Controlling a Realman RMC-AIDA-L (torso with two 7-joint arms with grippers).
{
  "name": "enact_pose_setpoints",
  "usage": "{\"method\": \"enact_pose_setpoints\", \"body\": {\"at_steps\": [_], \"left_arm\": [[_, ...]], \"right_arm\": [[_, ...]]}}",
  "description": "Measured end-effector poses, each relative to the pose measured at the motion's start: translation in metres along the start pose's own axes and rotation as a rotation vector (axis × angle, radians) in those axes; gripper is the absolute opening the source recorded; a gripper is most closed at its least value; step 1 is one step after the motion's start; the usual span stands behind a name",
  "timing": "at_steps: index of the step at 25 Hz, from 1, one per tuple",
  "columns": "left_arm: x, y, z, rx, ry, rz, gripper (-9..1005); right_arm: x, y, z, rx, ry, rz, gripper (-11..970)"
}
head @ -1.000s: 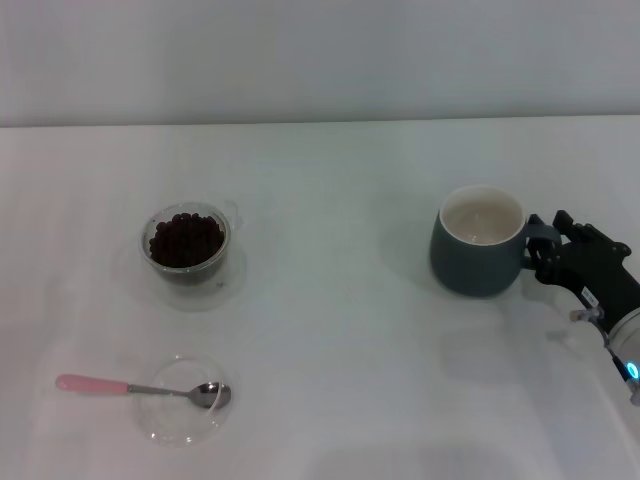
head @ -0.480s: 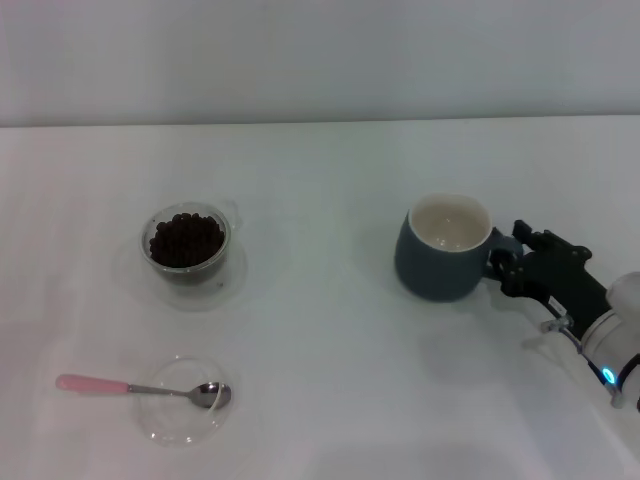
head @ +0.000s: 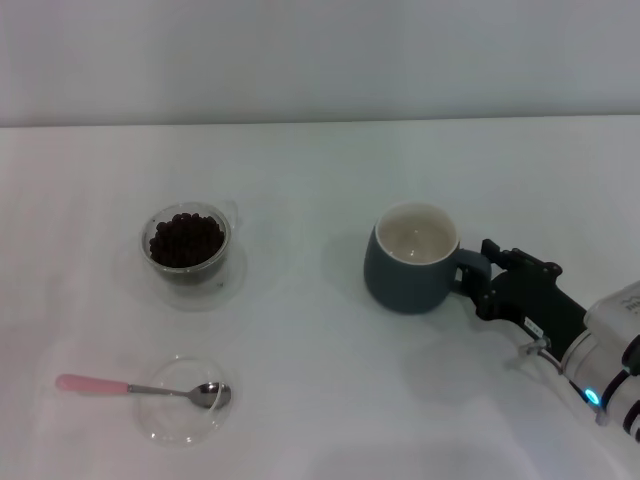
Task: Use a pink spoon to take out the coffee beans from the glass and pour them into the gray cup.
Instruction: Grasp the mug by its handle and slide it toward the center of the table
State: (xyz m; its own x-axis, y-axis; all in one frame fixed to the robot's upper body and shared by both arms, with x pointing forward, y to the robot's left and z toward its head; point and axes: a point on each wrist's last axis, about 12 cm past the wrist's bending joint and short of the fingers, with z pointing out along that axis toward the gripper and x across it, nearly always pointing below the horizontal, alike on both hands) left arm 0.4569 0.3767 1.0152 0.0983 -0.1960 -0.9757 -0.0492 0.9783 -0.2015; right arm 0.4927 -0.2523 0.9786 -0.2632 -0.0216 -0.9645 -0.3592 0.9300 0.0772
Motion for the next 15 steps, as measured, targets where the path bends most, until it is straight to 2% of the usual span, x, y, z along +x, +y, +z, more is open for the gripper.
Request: {"method": "enact_pose_setpoints", "body": {"at_steps": [10,15], "left_arm": [[0.000,-0.001,0.000,0.000,0.000,-0.002,699],[0.001,-0.002,-0.001,0.000,0.003,-0.007,700]], "right_arm": [[0.002,0.022,0.000,-0.115,0.008,-0.004,361],[0.003,0.026,-0.005,-0.147,-0.001,0.021,362]]}}
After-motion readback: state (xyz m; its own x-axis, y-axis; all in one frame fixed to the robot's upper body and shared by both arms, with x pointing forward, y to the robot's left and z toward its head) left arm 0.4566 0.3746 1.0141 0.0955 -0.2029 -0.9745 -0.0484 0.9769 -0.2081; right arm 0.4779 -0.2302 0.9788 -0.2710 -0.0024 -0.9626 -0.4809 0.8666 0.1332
